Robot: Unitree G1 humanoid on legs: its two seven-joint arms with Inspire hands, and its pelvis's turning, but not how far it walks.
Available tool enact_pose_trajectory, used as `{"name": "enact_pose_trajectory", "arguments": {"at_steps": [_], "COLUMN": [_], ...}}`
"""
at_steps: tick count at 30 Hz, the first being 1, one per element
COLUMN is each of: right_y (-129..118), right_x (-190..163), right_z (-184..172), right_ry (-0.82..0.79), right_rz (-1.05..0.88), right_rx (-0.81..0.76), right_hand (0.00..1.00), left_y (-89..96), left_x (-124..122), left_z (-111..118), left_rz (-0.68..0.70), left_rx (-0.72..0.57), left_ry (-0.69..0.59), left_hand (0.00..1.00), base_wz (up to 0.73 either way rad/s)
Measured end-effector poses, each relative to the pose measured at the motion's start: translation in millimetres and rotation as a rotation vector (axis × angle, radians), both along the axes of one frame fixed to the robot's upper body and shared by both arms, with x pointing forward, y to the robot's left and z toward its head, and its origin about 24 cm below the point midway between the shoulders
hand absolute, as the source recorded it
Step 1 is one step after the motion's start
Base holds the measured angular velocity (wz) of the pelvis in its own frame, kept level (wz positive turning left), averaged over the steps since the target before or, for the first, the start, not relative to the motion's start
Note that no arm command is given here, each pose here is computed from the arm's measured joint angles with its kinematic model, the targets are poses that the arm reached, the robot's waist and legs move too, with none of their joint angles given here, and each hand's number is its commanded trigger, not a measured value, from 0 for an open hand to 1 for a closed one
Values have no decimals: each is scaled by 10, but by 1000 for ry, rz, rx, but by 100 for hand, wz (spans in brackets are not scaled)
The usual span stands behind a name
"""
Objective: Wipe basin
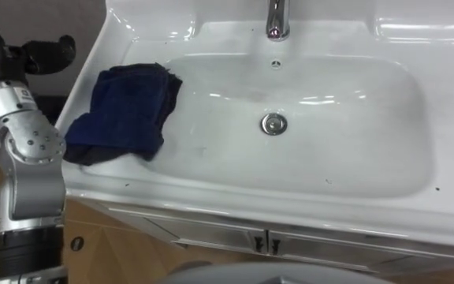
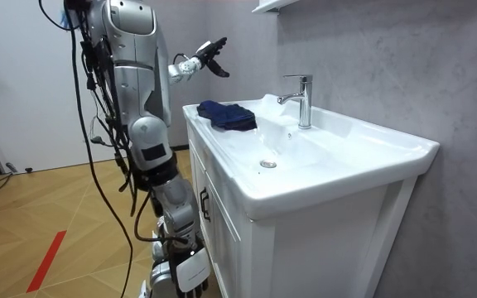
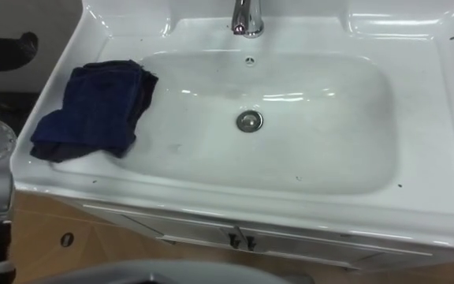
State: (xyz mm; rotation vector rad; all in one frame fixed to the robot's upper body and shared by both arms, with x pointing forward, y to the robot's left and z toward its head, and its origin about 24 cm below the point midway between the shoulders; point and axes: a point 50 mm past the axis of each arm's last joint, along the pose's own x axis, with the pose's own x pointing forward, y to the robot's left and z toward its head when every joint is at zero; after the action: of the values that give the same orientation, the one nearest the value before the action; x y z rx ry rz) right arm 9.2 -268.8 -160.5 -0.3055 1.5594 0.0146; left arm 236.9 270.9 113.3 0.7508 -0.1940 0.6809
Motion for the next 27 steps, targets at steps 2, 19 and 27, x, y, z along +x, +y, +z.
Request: {"name": "enact_pose_trajectory", "arguments": {"at_steps": [2,19,27], "right_y": [9,-9,-42], "right_x": [-10,-128,-179], "right_z": [-4,5,17], "right_ry": [-1,24,20], "right_rz": [-18,-47,-68], "right_rx": [2,-12,-28], "right_hand": [0,0,0], "left_y": [17,533,985], "left_x": [-27,-313,-858], "left_z": [110,51,-432], "left_rz": [22,280,593], "left_rx": [12,-124,-332], "left_ry": [-63,-156,-140], "left_hand": [0,0,0], "base_wz": [6,1,8]}}
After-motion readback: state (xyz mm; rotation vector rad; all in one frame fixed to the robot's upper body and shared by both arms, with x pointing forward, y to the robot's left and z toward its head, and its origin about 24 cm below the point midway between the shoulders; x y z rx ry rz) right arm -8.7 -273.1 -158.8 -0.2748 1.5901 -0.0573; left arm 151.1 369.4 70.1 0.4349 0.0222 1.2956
